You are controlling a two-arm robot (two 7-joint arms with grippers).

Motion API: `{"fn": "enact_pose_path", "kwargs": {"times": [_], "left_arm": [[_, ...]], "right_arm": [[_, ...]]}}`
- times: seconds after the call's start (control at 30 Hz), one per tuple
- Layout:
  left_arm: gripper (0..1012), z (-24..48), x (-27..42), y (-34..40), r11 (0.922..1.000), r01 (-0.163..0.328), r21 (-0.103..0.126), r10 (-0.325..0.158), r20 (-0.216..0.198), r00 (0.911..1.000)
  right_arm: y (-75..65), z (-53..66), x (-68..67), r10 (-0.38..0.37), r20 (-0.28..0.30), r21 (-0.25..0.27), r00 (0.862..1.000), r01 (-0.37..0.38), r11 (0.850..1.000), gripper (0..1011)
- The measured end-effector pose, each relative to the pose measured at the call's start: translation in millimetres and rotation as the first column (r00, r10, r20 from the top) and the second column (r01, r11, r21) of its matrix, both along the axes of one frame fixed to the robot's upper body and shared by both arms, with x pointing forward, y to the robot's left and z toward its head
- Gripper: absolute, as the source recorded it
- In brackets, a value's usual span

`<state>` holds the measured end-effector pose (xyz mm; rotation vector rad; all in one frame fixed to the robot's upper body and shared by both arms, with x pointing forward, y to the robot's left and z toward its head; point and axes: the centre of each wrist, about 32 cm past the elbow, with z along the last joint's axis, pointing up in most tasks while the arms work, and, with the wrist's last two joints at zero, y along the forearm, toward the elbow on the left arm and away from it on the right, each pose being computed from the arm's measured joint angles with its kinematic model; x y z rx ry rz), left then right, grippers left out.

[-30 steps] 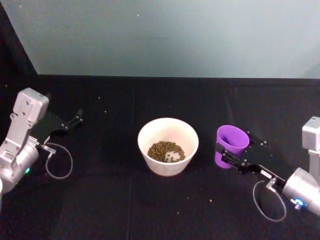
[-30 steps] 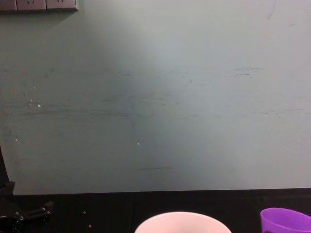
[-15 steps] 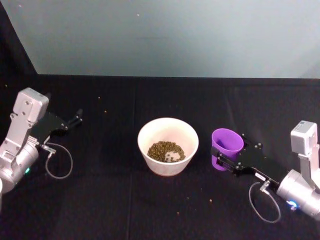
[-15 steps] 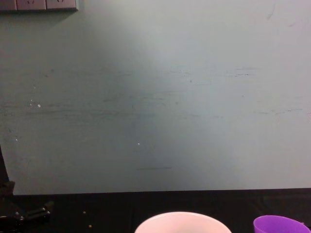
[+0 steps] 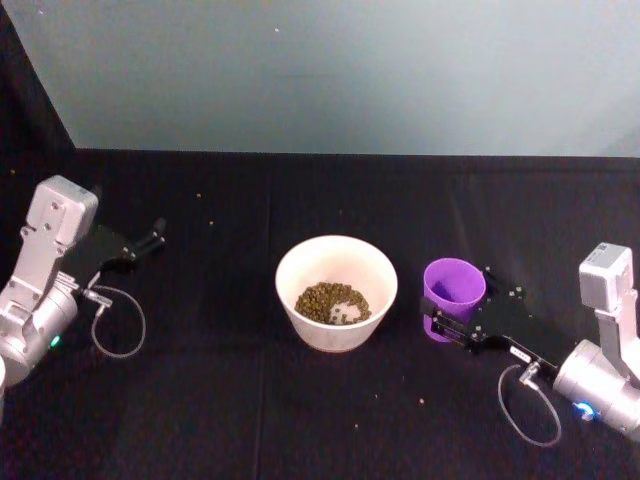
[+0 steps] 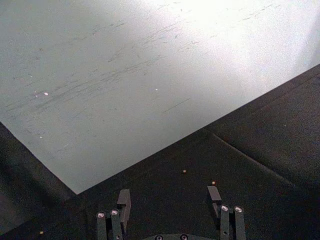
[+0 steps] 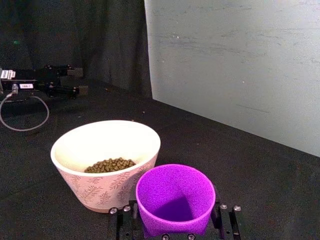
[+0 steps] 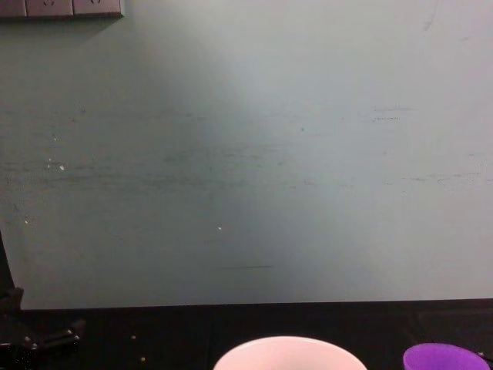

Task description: Pick up the cup and pour the mung beans from the cup into the bowl.

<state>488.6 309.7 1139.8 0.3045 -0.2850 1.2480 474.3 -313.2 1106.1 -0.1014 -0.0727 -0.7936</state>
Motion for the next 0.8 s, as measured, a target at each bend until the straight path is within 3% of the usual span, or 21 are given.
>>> {"fn": "enact_pose_path", "kwargs": {"times": [0.2,0.47,0.7,0.8], "left_arm": [[1000,0.0,0.0,0.0,1.0,0.0,0.0,0.0,0.0,1.0],[1000,0.0,0.0,0.0,1.0,0.0,0.0,0.0,0.0,1.0],[1000,0.0,0.0,0.0,1.0,0.0,0.0,0.0,0.0,1.0],[1000,0.0,0.0,0.0,1.0,0.0,0.0,0.0,0.0,1.0]], "right_arm": [[-0.1,0.1,-0.1,0.0,0.0,0.001,1.0,0.0,1.0,964],[-0.1,1.5,-0.7,0.0,0.001,0.005,1.0,0.0,1.0,1004],[-1.9,22.6,-8.0,-0.035,0.001,0.033,0.999,0.035,0.999,1004],[-3.4,37.1,-12.7,-0.066,-0.001,0.042,0.998,0.066,0.997,1004]]}}
